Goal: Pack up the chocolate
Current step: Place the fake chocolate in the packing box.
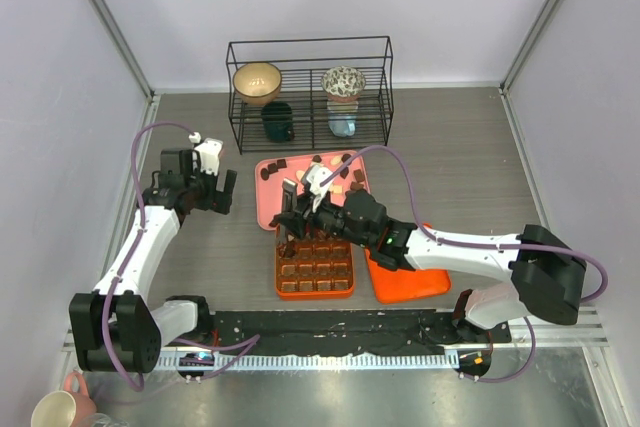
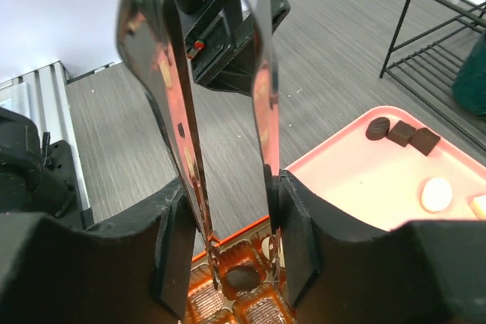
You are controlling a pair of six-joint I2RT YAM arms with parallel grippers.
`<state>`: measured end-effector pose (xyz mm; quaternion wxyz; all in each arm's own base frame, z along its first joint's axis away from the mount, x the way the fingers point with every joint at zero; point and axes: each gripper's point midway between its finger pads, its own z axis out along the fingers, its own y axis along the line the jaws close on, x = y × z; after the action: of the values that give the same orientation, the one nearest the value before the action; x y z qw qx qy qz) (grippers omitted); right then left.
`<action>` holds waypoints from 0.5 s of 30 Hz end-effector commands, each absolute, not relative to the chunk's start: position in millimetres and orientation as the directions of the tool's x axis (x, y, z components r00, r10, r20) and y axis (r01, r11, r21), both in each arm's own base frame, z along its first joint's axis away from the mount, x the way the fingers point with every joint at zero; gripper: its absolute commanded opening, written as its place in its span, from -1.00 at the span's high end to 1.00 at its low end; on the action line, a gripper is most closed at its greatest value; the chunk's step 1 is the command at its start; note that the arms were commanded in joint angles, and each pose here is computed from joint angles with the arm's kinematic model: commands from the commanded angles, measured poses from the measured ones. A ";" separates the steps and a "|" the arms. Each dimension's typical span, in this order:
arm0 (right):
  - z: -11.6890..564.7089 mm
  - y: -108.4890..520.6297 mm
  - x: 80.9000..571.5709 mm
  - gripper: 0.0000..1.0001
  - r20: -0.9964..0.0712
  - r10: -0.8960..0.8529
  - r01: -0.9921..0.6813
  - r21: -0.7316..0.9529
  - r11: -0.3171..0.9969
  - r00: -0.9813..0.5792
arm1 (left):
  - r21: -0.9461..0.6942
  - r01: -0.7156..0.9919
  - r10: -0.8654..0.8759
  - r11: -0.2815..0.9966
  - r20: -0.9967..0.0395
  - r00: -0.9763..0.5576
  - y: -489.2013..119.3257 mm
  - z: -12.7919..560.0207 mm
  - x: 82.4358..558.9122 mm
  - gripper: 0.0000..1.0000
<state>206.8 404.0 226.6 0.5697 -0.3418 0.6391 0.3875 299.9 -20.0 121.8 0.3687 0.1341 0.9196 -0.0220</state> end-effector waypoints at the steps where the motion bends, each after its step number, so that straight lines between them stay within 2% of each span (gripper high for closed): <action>1: 277.5 407.9 214.0 0.00 -0.994 0.102 -0.872 0.074 0.484 -0.028 | 0.072 0.249 0.224 0.966 -0.717 -0.660 -17.5 134.0 306.2 -0.99; 6: 276.6 409.0 212.8 -0.01 -0.993 0.108 -0.874 0.086 0.477 -0.038 | 0.079 0.249 0.229 0.965 -0.717 -0.659 -16.5 133.3 305.5 -0.99; 10: 287.9 409.1 223.2 0.12 -0.992 0.127 -0.863 0.071 0.500 -0.008 | 0.080 0.252 0.232 0.964 -0.717 -0.658 -16.6 133.3 304.8 -0.99; 15: 312.5 417.2 253.5 0.19 -0.987 0.159 -0.851 0.053 0.522 0.036 | 0.088 0.242 0.229 0.966 -0.721 -0.654 -14.9 136.2 305.4 -0.99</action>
<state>226.1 409.3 248.7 0.5946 -0.3326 0.6297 0.3732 299.9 -19.4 122.6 0.3699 0.1337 0.9192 -0.0207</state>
